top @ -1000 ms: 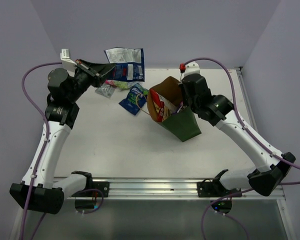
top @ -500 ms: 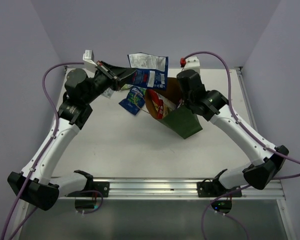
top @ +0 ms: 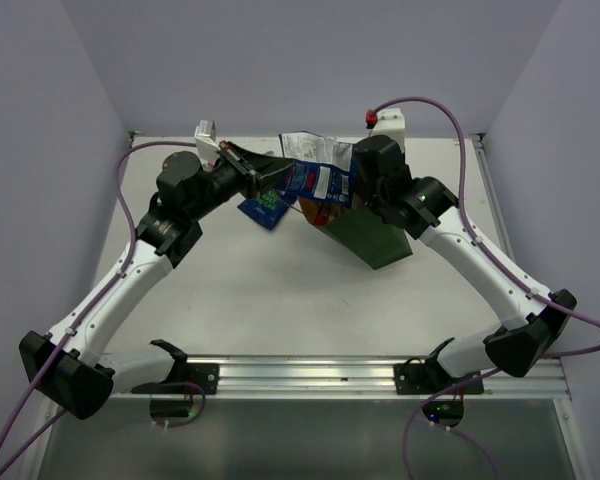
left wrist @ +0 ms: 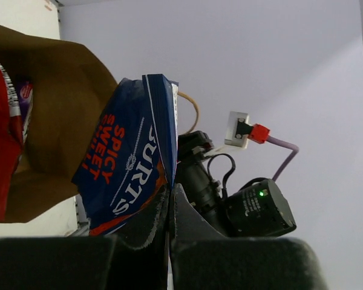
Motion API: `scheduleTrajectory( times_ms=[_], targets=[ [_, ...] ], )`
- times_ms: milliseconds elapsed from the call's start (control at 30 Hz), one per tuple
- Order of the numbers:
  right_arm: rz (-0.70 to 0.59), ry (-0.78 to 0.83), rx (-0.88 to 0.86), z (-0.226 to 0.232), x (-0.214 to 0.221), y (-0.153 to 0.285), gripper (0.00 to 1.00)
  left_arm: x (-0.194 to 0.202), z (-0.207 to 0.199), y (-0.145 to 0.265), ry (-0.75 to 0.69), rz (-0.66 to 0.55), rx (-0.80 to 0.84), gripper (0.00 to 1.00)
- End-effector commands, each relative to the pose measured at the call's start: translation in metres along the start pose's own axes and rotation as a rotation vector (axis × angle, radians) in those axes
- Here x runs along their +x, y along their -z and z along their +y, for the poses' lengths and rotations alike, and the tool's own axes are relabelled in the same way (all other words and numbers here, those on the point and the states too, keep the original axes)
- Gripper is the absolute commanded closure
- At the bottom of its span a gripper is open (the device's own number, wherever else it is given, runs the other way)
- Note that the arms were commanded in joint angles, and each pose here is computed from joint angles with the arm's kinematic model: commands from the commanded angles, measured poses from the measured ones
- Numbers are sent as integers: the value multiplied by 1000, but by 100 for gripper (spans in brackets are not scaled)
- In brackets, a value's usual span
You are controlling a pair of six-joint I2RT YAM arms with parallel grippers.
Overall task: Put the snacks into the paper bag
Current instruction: Place the snack in the paper bag.
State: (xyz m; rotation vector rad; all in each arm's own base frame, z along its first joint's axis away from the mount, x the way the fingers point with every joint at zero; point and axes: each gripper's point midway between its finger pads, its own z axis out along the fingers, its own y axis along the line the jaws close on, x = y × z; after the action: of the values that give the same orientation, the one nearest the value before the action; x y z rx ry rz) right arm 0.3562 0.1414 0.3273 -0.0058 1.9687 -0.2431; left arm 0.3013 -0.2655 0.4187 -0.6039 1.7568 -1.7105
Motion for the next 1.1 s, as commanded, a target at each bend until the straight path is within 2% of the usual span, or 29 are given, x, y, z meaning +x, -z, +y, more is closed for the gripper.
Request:
scheduleTrajectory(
  times_ms=[0, 733, 1067],
  targets=[
    [-88, -116, -3, -3, -29, 10, 100, -2, -5, -2, 23, -22, 52, 100],
    [-64, -118, -32, 9, -18, 10, 100, 22, 41, -13, 88, 17, -61, 100],
    [-78, -131, -11, 6, -21, 12, 100, 16, 51, -30, 119, -6, -79, 100]
  ],
)
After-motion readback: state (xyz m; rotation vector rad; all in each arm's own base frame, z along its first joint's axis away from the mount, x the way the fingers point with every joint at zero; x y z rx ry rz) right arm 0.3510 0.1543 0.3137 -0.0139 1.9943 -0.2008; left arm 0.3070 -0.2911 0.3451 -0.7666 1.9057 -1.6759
